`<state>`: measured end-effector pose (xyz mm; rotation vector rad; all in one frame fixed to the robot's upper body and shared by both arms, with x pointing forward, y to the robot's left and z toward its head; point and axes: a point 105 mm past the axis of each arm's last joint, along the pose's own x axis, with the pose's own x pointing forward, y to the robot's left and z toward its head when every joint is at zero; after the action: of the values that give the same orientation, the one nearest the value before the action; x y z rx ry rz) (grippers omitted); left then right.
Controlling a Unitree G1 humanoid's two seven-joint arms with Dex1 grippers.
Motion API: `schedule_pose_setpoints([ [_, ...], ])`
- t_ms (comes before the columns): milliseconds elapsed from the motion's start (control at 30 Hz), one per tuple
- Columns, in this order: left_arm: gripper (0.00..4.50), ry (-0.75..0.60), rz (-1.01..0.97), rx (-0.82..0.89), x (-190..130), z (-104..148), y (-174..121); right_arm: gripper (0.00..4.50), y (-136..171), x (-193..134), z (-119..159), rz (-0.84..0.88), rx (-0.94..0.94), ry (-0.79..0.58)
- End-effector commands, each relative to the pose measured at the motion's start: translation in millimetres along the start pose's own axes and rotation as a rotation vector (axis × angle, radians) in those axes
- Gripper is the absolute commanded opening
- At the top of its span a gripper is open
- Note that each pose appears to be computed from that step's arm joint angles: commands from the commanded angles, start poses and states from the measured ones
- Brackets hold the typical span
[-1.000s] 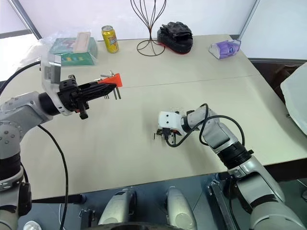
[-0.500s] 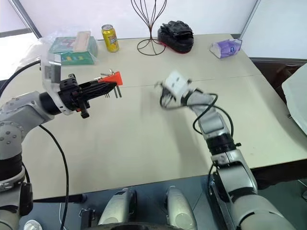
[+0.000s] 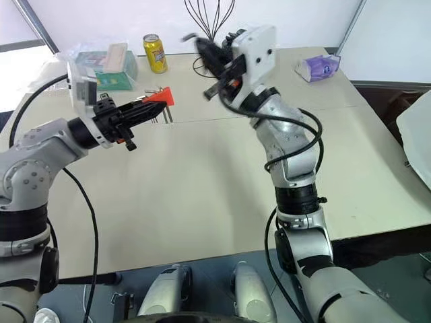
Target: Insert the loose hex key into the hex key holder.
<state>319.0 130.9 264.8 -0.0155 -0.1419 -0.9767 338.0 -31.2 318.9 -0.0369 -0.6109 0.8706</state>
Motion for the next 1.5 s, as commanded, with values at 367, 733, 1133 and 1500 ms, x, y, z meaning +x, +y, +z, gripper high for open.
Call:
schedule_pose_setpoints([
  [367, 0.00, -0.045, -0.037, 0.054, 5, 15, -8, 0.05, 26, 9, 16, 0.110, 0.068, -0.061],
  [733, 0.00, -0.047, -0.051, 0.048, 6, 15, -14, 0.05, 38, 13, 17, 0.153, 0.098, -0.056],
  [1133, 0.00, -0.048, -0.063, 0.040, 6, 15, -18, 0.05, 35, 15, 16, 0.139, 0.095, -0.051],
  [1500, 0.00, -0.047, -0.070, 0.037, 7, 14, -19, 0.05, 32, 16, 17, 0.129, 0.082, -0.053],
])
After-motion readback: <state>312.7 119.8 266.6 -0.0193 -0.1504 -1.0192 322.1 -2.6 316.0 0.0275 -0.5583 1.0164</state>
